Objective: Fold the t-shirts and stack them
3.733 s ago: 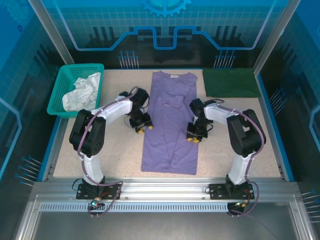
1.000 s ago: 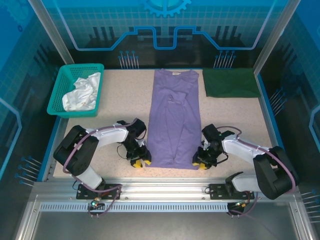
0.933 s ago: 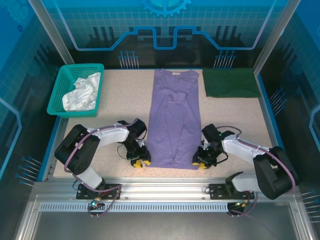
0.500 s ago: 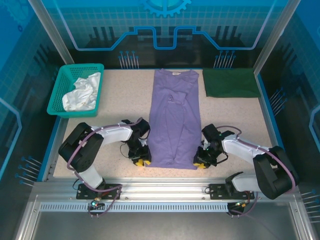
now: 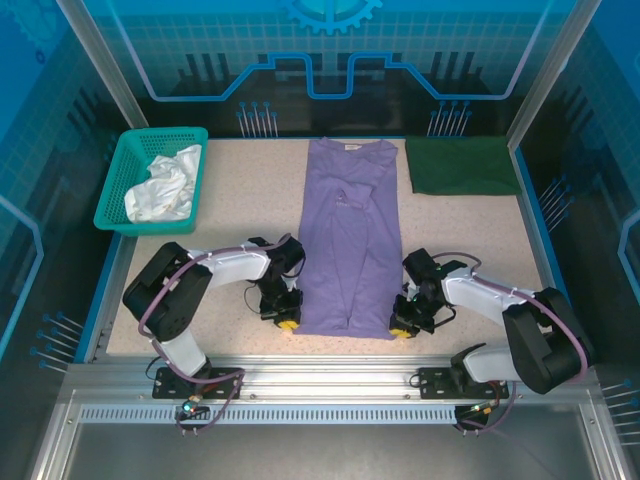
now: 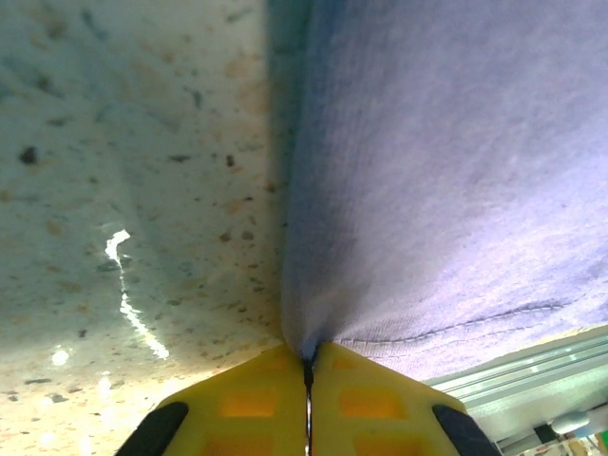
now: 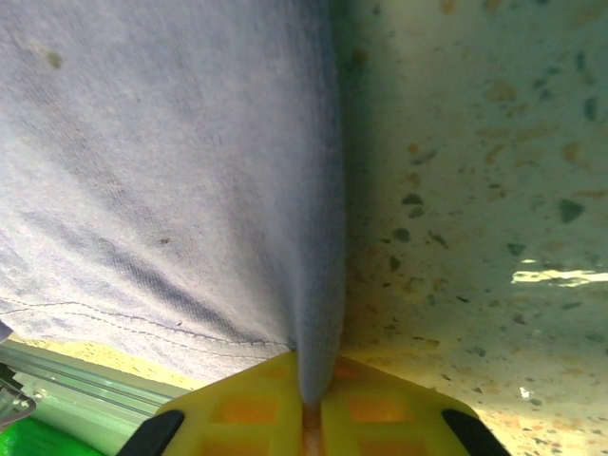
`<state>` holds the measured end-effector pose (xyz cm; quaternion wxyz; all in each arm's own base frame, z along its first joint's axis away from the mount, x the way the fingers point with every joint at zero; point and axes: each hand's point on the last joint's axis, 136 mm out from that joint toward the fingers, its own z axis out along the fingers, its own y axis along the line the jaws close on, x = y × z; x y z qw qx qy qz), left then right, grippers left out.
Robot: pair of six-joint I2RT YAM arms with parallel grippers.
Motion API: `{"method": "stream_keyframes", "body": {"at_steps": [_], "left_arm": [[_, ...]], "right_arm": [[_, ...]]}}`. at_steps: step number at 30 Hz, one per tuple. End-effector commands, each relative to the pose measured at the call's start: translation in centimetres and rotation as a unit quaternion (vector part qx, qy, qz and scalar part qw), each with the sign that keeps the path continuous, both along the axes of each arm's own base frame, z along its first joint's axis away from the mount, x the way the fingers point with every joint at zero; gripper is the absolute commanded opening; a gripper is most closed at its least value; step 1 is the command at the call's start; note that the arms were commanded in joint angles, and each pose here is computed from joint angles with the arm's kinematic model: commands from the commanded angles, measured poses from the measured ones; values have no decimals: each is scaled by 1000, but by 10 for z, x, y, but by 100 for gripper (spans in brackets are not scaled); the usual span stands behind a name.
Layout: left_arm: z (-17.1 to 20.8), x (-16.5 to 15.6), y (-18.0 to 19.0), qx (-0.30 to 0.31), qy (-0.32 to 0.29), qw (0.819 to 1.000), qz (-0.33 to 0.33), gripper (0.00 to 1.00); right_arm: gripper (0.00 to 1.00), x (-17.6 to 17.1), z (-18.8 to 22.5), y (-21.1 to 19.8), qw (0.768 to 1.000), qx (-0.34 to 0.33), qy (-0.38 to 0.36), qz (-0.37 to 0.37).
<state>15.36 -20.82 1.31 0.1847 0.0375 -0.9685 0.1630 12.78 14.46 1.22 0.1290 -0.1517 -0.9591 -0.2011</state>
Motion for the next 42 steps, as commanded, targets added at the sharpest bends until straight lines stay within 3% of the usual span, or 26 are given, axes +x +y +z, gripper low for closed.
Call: {"method": "stream_keyframes", "body": {"at_steps": [1,6,13,20,27,34,42], "left_arm": [[-5,0,5,21,-11,1000,-17,4],[-4,-17,11,28,1,999,-35,0],[13,-27,13,12,-4,999,-44,0],[44,-10,6,-14,-44,998,-41,0],[89,55,7,-40,-87,995,31,0],[115,152,0,-66,-140,982,105,0],[100,248,7,-37,-141,978,147,0]], "right_arm": [[9,-14,-4,-9,999,-28,29,10],[0,-33,-8,-14,998,-37,58,14],[0,-50,-5,-10,997,-38,56,27],[0,-21,27,-1,1000,-21,5,14],[0,49,82,-7,994,11,-64,-84],[0,129,104,-19,984,19,-75,-161],[0,224,97,-27,978,8,-58,-203]]}}
